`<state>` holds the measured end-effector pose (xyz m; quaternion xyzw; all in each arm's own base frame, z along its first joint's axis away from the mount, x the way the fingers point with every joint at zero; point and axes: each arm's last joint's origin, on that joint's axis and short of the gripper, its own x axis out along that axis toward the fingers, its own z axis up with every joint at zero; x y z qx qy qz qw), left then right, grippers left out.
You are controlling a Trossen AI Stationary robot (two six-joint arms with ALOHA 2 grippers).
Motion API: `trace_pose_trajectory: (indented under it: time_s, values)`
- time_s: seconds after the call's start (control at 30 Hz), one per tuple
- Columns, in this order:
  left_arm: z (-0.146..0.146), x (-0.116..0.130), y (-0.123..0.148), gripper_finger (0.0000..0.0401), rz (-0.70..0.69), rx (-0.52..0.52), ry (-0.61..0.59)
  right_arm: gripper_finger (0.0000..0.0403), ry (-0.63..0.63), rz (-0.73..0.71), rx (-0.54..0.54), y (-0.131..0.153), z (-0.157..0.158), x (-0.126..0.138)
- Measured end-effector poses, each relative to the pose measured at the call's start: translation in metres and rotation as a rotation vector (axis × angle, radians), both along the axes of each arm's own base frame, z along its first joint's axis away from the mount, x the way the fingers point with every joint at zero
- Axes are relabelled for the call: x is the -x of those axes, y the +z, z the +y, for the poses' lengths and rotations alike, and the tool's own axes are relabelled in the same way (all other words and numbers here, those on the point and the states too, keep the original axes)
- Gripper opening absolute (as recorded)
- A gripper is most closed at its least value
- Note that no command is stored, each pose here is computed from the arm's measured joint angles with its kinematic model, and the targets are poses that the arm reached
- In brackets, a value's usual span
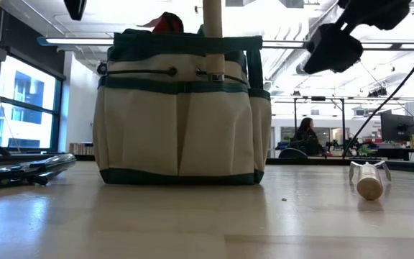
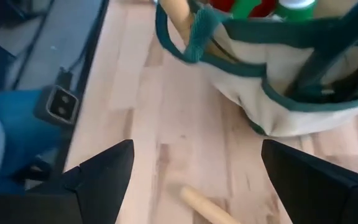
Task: Pick & Place Garden tools in Gardening bag
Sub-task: Adjust the gardening bag
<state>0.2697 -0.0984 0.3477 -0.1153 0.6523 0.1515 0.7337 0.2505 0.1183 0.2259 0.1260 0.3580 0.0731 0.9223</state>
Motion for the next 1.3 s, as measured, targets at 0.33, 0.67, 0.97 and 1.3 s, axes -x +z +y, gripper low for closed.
trace_pose_trajectory:
  time_s: [0.33, 0.67, 0.97, 1.3]
  values:
    - [-0.01, 0.004, 0.0, 0.0072, 0.013, 0.03, -0.049, 0.0345, 0.096, -0.076, -0.15, 0.004, 0.006, -0.012]
    - [-0.007, 0.003, 0.0, 0.0072, -0.004, -0.047, -0.134, 0.0345, 0.236, -0.036, -0.363, 0.01, 0.015, -0.011]
    - [0.026, -0.008, 0.001, 0.0072, 0.003, -0.12, -0.174, 0.0345, 0.217, -0.105, -0.358, 0.012, 0.016, -0.016]
    - [0.072, -0.017, -0.011, 0.0072, 0.067, -0.08, -0.252, 0.0345, 0.192, -0.164, -0.313, -0.011, 0.039, -0.029]
